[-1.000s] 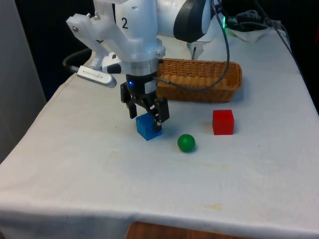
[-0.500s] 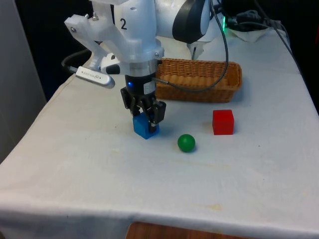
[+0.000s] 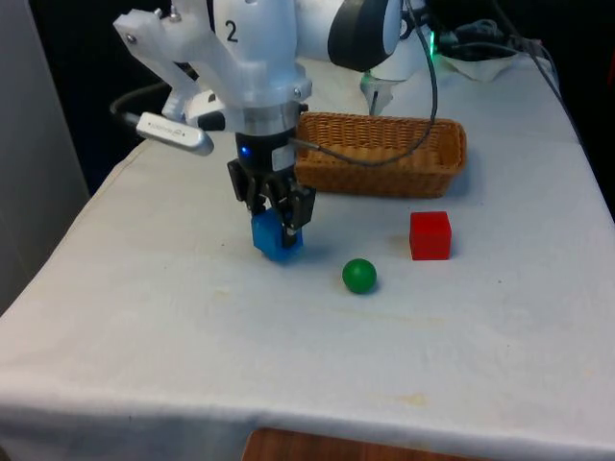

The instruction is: Place all non-red objects into the basket.

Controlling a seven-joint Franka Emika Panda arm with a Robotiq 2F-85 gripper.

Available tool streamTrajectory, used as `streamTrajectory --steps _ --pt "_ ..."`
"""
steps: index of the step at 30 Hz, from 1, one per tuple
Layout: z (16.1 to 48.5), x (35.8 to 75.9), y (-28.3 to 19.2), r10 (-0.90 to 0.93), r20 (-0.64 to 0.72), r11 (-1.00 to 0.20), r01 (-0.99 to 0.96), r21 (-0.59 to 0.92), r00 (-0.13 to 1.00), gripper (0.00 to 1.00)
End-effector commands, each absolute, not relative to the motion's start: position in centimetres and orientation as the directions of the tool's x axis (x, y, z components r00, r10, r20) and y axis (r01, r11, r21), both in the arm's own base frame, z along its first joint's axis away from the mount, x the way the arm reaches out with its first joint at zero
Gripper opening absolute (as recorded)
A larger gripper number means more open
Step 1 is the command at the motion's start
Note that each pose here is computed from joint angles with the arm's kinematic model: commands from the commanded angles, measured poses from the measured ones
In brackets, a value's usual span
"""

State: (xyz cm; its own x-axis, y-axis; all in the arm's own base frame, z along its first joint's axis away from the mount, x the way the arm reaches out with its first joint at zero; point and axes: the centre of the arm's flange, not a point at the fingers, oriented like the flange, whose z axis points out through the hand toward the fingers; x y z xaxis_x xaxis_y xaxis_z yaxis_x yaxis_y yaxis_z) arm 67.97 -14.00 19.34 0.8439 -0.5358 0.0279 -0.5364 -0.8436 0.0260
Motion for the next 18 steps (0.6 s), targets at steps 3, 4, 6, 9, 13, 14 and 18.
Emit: streamTrajectory --steps 3,4,6,9,13,14,18 --pt "20.3 68.0 -14.0 -0.535 0.025 -0.845 -0.535 0.023 0.845 0.04" --pt "21.1 67.8 -14.1 -0.532 0.024 -0.846 -0.533 0.023 0.846 0.04" --pt "22.1 67.6 -14.2 -0.527 0.024 -0.849 -0.527 0.021 0.85 0.04" --pt "23.2 67.4 -14.1 -0.519 0.028 -0.854 -0.52 0.02 0.854 0.04" --pt "24.5 67.1 -14.2 -0.509 0.029 -0.86 -0.509 0.017 0.86 0.04" --pt "24.8 67.1 -14.2 -0.506 0.028 -0.862 -0.507 0.016 0.862 0.04" --pt "26.0 66.9 -14.2 -0.493 0.029 -0.87 -0.493 0.012 0.87 0.04"
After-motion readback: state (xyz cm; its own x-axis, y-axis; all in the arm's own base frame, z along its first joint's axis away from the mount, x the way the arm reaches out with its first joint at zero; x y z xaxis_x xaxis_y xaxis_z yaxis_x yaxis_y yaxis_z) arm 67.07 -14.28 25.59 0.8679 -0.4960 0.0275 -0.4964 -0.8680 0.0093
